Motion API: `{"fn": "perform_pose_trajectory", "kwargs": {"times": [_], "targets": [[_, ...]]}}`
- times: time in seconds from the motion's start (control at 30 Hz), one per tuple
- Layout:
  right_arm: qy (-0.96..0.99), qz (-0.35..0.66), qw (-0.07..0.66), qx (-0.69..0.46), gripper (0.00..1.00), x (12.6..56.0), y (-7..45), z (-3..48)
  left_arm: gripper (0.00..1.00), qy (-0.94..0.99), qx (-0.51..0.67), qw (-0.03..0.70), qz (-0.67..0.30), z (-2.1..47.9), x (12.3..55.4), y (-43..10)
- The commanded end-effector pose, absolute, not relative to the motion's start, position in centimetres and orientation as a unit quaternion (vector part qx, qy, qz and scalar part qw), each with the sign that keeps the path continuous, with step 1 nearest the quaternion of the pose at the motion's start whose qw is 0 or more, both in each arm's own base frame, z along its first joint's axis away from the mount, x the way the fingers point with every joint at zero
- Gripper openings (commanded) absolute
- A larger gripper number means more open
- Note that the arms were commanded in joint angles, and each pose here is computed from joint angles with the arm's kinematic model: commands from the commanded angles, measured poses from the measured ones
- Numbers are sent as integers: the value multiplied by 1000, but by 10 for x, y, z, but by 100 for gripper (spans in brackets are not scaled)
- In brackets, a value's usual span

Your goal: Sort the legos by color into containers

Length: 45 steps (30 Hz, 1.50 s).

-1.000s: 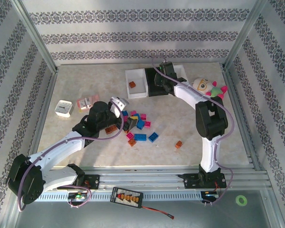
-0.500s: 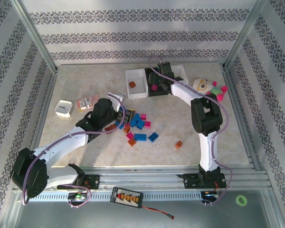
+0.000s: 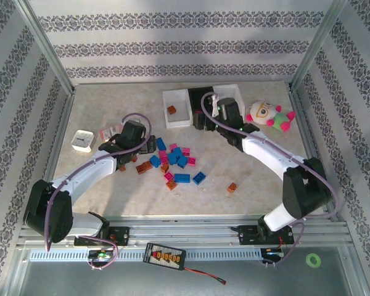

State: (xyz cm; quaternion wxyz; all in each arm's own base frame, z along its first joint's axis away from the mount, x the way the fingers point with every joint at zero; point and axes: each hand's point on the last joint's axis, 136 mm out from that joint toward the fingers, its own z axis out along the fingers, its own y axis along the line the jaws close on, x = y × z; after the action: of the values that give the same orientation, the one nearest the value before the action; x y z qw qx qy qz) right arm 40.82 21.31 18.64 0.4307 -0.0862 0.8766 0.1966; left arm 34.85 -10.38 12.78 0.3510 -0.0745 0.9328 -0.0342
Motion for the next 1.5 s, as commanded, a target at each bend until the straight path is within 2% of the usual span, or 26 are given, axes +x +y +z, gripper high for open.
{"fn": "perform_pose_trajectory", "kwargs": {"times": [0.0,0.17,0.27,0.57,0.73,0.87,1.0,1.07,1.17,1.47], "targets": [[886,202,398,-123,88,372,222,168,99,945,-119,303,-33,118,339,-94],[894,219,370,-126,90,344,238,151,98,955,-142,260,-20,97,339,-84],[895,227,360,-133,90,333,251,146,93,959,-150,240,-20,85,350,-85],[900,227,353,-119,91,322,259,137,76,959,-145,242,-26,73,409,-99],[899,221,360,-111,91,322,255,140,67,964,-159,211,-20,49,421,-102],[899,219,363,-108,91,322,253,141,57,967,-169,186,-36,30,422,-111],[898,221,366,-108,91,322,253,144,37,969,-174,167,-50,19,419,-117],[896,221,369,-108,91,323,253,147,29,969,-176,168,-50,21,419,-117],[894,224,373,-110,91,322,253,153,24,967,-173,180,-51,33,421,-117],[880,223,406,-107,91,325,248,175,22,950,-121,270,-99,115,452,-152]]}}
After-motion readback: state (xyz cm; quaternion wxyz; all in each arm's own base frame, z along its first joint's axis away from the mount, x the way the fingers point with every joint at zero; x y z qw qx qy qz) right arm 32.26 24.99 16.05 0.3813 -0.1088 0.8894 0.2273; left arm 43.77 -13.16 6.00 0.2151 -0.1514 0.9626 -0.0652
